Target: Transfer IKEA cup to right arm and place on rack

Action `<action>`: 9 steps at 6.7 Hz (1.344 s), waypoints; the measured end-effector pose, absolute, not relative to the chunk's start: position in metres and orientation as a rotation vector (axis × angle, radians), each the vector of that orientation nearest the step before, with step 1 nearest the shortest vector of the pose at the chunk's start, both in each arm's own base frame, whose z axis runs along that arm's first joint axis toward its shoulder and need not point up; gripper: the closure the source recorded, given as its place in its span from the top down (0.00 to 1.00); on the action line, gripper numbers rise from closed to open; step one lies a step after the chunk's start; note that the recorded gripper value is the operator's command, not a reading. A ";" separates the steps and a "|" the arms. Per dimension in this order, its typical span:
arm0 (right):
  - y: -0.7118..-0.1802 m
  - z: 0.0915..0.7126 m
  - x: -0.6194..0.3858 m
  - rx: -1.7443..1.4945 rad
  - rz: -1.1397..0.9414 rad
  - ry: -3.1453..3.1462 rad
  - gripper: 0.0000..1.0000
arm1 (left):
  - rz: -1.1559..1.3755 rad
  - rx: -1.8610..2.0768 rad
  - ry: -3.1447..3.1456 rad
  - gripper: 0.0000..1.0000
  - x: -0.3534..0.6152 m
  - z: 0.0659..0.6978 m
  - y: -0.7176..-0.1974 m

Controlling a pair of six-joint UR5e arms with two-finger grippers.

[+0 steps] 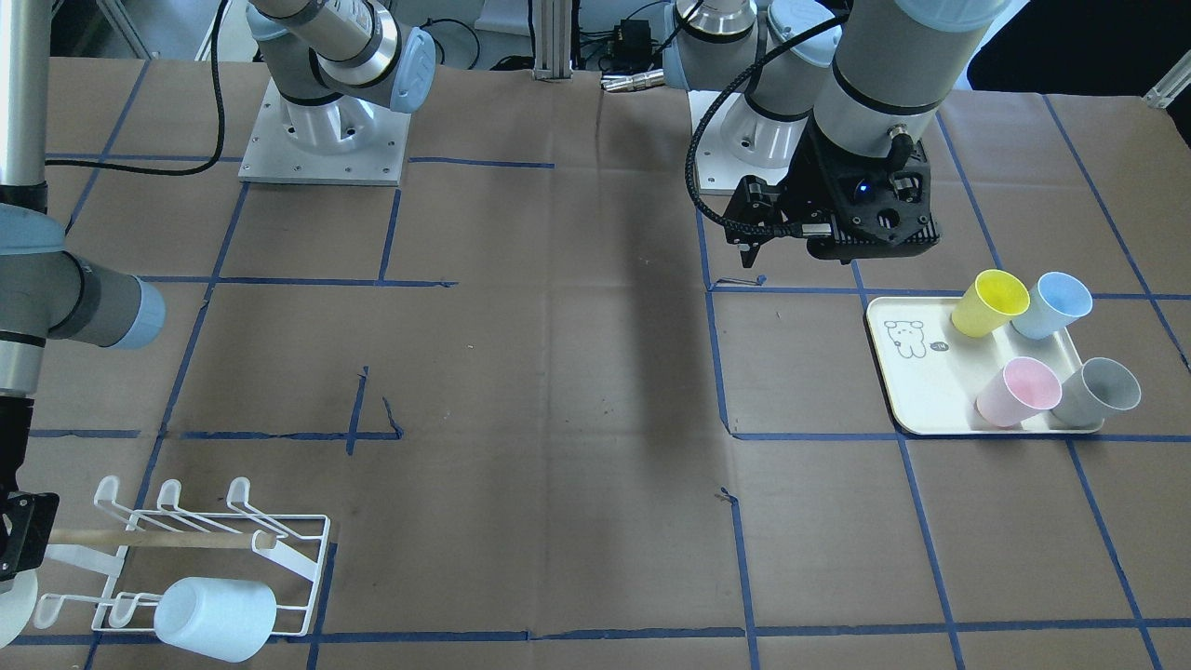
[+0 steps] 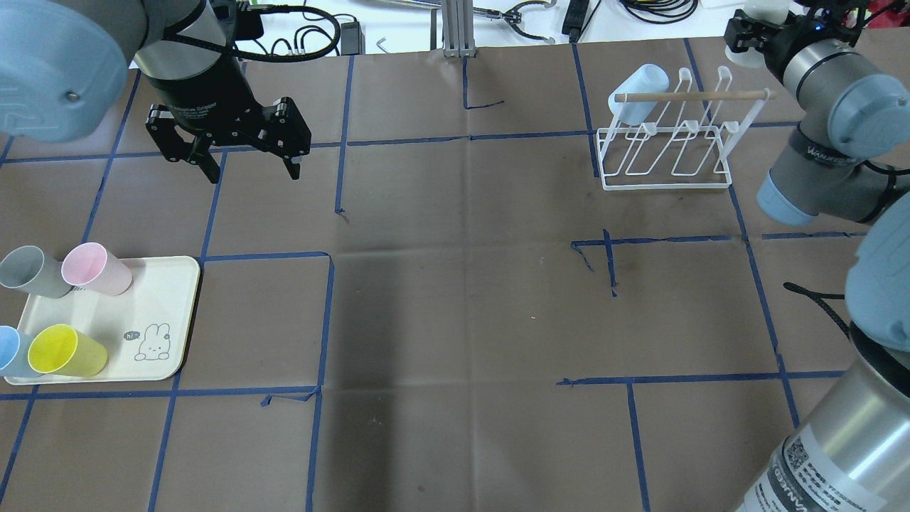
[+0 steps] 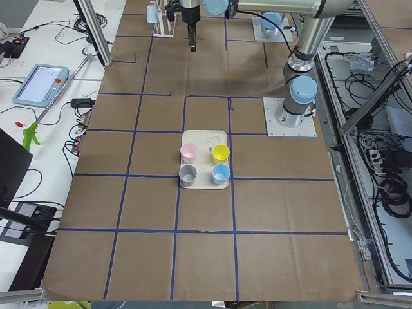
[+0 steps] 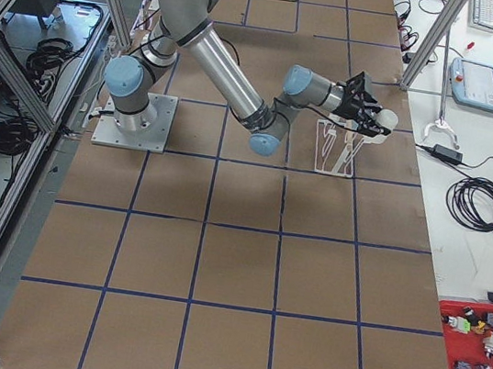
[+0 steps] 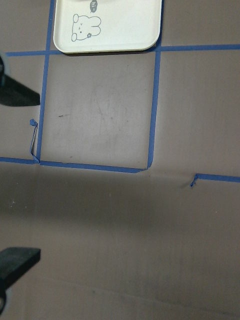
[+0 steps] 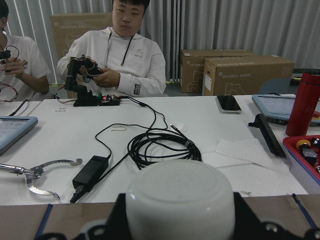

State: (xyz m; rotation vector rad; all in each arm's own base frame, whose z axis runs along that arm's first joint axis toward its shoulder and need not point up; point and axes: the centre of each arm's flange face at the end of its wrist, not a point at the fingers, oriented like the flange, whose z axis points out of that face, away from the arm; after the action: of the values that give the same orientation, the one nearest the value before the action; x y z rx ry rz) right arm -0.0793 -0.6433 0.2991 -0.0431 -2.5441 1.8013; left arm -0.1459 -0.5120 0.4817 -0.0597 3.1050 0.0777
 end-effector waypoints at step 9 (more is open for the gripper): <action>-0.636 0.264 -0.057 -0.033 1.809 -2.549 0.78 | 0.068 -0.023 3.151 0.99 -0.130 0.481 -0.517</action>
State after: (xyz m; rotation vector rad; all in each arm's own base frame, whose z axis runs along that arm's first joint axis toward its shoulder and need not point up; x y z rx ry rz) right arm -0.0566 -0.6360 0.2644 -0.0326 -2.5494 1.8088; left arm -0.1297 -0.5169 0.4810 -0.0233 3.1505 0.0684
